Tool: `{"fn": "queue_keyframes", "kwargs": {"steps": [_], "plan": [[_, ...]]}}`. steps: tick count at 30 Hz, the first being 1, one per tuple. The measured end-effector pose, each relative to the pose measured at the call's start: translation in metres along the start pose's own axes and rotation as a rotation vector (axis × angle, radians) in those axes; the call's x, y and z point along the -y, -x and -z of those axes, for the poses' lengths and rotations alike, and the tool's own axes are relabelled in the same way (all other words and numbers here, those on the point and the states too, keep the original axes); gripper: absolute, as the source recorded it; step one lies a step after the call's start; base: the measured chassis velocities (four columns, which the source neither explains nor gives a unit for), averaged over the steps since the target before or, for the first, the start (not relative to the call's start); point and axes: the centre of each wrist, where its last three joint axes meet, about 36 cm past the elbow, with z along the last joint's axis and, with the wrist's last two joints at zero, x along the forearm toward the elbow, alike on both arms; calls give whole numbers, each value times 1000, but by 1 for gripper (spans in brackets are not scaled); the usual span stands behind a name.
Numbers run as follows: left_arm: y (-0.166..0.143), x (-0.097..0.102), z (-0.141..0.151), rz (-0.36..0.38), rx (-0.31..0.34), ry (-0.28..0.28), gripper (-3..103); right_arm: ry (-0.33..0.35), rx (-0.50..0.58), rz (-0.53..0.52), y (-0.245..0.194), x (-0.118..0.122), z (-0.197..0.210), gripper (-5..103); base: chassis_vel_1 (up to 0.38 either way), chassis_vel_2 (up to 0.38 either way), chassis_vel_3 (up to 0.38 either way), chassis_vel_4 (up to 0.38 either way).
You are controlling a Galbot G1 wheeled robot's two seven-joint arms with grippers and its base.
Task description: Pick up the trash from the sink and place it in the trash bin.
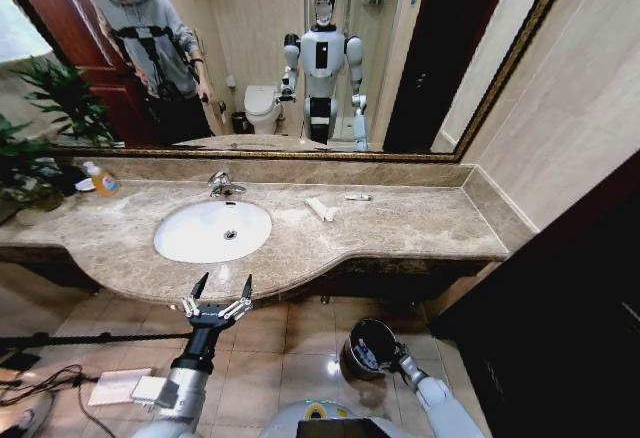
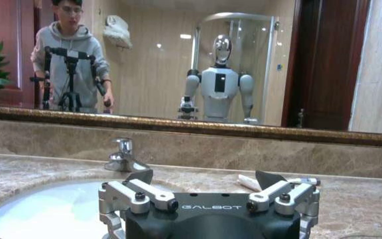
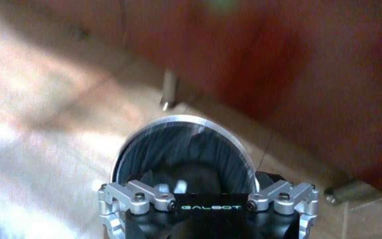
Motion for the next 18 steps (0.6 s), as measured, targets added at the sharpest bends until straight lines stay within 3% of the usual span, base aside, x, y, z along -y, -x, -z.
{"fn": "queue_keyframes", "kwargs": {"steps": [3, 7, 10, 14, 18], "plan": [[0, 0, 0, 0, 0, 0, 100, 102, 90, -66, -23, 4, 15, 100, 0, 0, 0, 0], [0, 0, 0, 0, 0, 0, 100, 148, 185, -141, -40, 15, 34, 100, 0, 0, 0, 0], [0, 0, 0, 0, 0, 0, 100, 236, 301, -258, -70, 27, 77, 100, 0, 0, 0, 0], [0, 0, 0, 0, 0, 0, 100, 279, 382, -329, -101, 32, 107, 100, 0, 0, 0, 0], [0, 0, 0, 0, 0, 0, 100, 311, 485, -423, -166, 36, 141, 100, 0, 0, 0, 0]]}}
